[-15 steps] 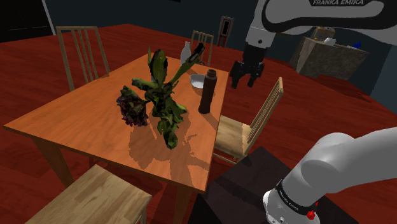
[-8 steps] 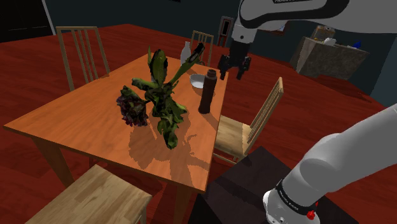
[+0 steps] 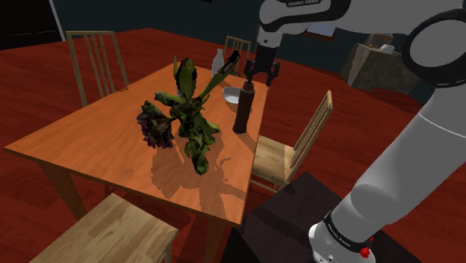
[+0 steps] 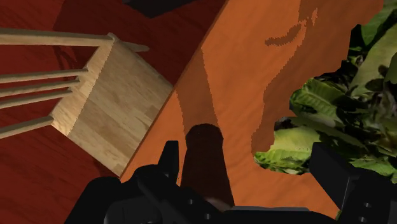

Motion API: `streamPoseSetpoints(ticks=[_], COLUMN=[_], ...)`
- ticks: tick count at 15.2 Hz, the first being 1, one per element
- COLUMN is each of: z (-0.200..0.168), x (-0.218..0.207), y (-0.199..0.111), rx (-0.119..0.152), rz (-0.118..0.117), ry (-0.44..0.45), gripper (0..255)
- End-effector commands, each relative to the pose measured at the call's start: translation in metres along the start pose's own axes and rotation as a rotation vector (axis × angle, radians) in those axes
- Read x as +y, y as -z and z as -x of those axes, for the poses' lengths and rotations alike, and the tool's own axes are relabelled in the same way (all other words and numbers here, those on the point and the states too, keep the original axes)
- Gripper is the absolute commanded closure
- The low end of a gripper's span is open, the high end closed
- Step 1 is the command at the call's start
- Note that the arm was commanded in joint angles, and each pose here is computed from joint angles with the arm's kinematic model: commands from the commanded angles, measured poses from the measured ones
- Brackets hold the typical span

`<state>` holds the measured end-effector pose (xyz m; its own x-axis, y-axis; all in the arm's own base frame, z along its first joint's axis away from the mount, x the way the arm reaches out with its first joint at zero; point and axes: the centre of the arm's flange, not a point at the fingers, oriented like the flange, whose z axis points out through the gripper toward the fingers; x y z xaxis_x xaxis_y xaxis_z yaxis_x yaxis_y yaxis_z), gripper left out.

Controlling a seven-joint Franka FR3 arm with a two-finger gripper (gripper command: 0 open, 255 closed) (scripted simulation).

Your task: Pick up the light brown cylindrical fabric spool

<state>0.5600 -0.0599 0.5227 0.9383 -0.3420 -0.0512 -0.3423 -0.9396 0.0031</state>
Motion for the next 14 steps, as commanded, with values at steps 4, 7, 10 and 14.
streamPoseSetpoints(ticks=[4, 7, 10, 14], z=[-0.066, -0.105, -0.142, -0.143], x=[0.006, 0.013, 0.021, 0.021], y=[-0.006, -0.01, -0.014, -0.035], rx=[-0.004, -0.006, -0.008, -0.008], rz=[0.01, 0.016, 0.022, 0.022], ry=[-0.068, -0.109, -0.147, -0.147], gripper=[0, 0, 0, 0])
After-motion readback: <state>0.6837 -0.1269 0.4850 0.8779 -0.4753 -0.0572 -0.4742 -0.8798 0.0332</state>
